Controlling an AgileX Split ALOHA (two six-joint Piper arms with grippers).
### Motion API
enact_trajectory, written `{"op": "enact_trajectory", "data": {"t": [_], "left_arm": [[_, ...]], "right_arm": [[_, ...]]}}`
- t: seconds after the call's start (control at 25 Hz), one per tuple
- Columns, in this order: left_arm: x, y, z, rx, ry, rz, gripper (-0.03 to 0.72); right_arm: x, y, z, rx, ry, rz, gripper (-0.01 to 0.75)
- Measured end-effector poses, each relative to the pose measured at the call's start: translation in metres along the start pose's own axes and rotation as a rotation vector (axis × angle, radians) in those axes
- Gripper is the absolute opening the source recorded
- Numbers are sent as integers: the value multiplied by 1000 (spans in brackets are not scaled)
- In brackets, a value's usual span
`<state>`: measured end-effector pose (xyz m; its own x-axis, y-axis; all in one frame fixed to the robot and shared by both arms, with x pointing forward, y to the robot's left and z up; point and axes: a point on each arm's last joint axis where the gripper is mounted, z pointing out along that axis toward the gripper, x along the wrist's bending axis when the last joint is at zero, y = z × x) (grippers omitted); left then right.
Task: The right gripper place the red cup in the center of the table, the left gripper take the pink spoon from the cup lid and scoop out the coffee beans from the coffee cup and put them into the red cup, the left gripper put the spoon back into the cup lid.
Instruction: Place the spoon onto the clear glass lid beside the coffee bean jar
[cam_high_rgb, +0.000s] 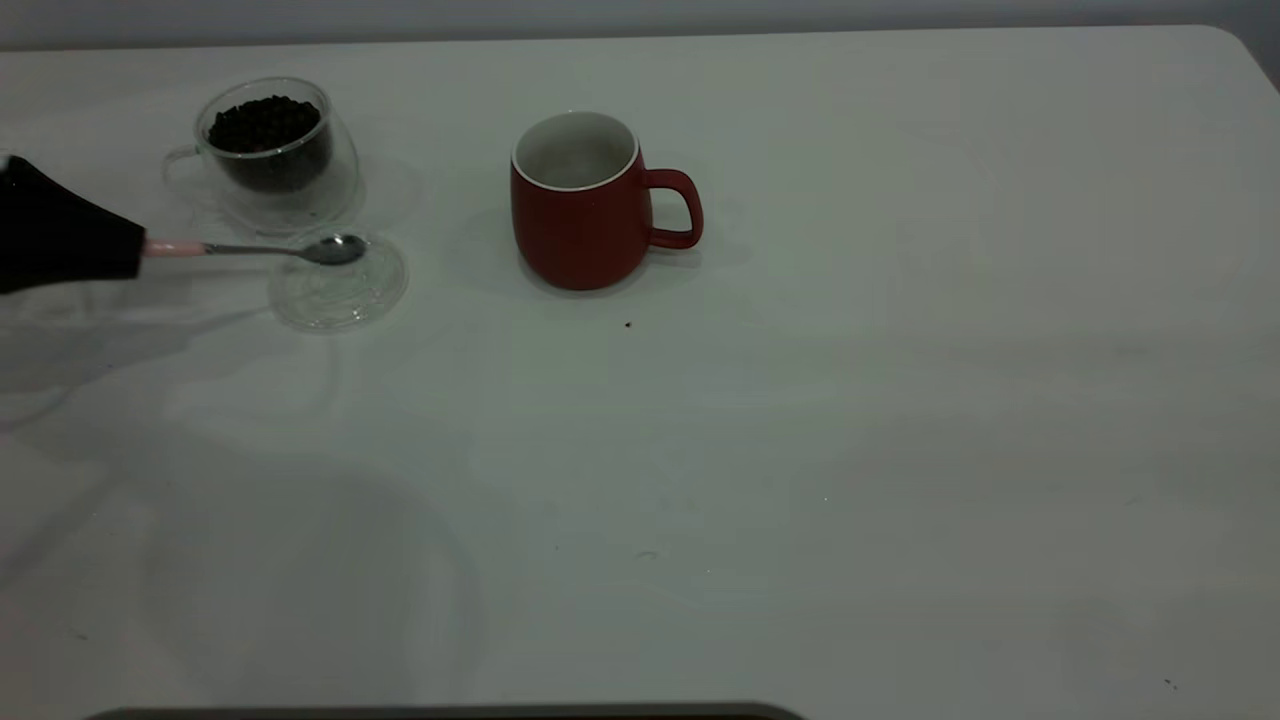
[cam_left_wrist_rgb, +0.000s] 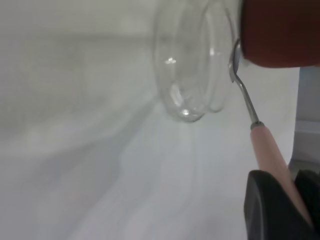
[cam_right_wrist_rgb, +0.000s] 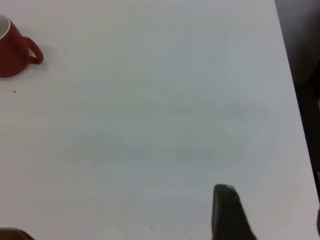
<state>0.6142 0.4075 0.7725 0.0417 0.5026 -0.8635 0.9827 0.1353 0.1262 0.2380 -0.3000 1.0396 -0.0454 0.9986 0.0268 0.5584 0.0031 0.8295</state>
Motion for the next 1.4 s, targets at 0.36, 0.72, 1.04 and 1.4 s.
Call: {"op": "enact_trajectory", "data": {"t": [0.36, 0.72, 1.04, 1.4], "left_arm": [[10, 2, 14, -39, 28, -31, 127], [11, 2, 15, -52, 23, -61, 127], [11, 2, 15, -52, 20, -114, 352], [1, 4, 4, -22, 49, -66, 521]], "right_arm": [[0, 0, 0, 0, 0, 0, 452], [0, 0, 0, 0, 0, 0, 452], [0, 0, 0, 0, 0, 0, 452], [0, 0, 0, 0, 0, 0, 452]]}}
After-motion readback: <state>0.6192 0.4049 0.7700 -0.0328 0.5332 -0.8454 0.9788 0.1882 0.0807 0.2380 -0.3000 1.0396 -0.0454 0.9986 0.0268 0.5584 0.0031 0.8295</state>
